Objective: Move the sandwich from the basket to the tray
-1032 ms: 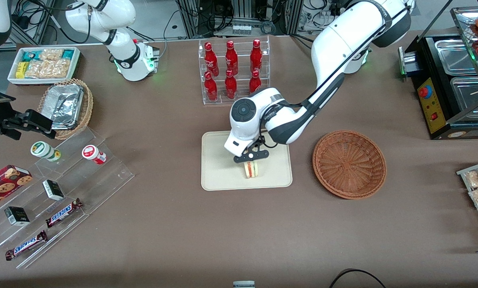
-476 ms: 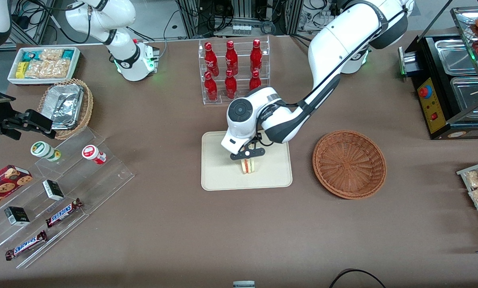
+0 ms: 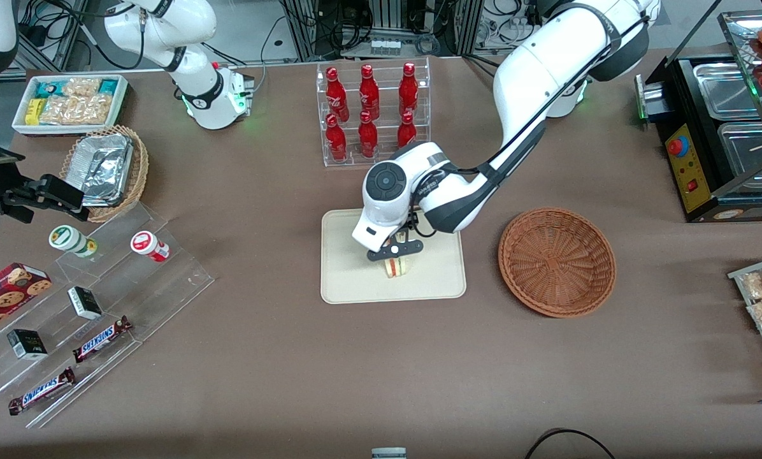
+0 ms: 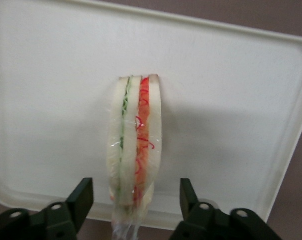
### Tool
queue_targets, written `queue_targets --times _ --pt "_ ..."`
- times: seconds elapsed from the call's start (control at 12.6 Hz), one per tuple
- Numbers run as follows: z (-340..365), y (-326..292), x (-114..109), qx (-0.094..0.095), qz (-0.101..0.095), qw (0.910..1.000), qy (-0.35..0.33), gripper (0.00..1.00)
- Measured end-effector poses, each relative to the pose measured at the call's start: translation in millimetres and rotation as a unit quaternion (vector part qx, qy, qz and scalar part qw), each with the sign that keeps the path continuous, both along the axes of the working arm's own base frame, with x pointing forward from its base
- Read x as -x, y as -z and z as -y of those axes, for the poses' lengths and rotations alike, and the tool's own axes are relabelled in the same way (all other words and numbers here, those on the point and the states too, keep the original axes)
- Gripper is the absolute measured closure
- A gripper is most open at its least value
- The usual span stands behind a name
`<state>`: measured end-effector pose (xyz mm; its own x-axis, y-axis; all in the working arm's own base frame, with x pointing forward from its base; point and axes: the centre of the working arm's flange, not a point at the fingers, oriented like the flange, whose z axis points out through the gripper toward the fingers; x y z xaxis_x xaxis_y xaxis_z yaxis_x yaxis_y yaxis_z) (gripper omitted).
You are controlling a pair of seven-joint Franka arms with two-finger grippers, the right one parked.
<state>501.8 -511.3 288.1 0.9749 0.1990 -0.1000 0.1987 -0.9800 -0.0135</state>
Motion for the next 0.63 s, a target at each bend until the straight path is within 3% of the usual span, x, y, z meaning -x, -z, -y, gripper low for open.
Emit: queue_targets --times 0.08,0.32,0.63 --pt "-3.1 -22.4 -3.2 -0.007 0.006 1.0 0.003 0.02" --pt "-29.1 -77.9 -13.6 -0.028 0.019 0.9985 0.042 0.0" --pt "-85.2 -114.7 -33.2 -0.072 -0.003 0.9958 0.056 0.0"
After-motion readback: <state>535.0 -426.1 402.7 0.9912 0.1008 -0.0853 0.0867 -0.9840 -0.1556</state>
